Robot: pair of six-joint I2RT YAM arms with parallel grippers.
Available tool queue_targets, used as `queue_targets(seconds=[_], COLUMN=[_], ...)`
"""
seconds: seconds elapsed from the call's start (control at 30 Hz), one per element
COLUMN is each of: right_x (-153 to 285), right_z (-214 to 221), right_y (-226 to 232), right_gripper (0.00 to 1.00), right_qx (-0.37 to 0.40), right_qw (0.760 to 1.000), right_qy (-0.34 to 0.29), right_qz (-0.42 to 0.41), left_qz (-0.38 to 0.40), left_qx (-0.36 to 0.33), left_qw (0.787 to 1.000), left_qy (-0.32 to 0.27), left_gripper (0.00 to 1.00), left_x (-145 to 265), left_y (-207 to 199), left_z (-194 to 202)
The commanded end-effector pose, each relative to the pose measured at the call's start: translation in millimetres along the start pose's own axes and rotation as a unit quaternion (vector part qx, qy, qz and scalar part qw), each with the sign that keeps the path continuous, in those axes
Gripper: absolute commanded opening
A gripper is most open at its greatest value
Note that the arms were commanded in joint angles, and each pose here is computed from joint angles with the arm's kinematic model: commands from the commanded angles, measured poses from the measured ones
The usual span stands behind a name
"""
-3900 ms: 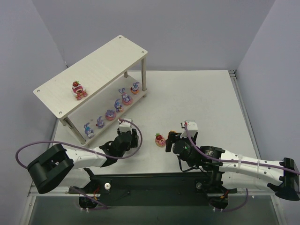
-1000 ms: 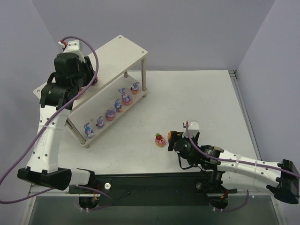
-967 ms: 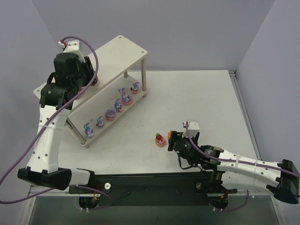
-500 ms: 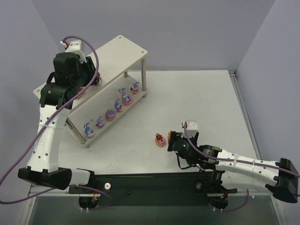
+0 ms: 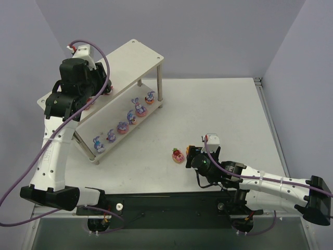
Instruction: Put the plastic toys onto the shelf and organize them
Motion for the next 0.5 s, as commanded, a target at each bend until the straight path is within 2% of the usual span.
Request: queue_targets(seconds=[0.0, 0.2, 0.47], right_x=[1, 1, 1], right_z=[-11, -12, -13], right_y=[-1, -1, 0], right_gripper=[0.74, 0.74, 0.74], right_qx=[-0.011, -0.012, -0.013], right_qw=[1.0, 1.0, 1.0], right_qy=[-0.016, -0.017, -0.017], right_qz=[0.006, 0.006, 0.006], left_qz=[0.009, 0.009, 0.043], left_qx=[0.008, 0.009, 0.022], left_qw=[0.999, 0.999, 0.996], left_qy=[-0.035, -0.041, -0.072], left_gripper=[0.58, 0.65, 0.68], left_x=[4, 6, 23], left_y=[-3, -5, -22], left_z=[-14, -18, -43])
Point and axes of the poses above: each gripper's point midway between its finger pads, its own x axis back along the fingers, its own y axis along the line the jaws close on, z = x × y, the point moved 4 cm from there along x, back along the fingers, and after that the axes turned 13 degrees about x, right-handed, at the moved point
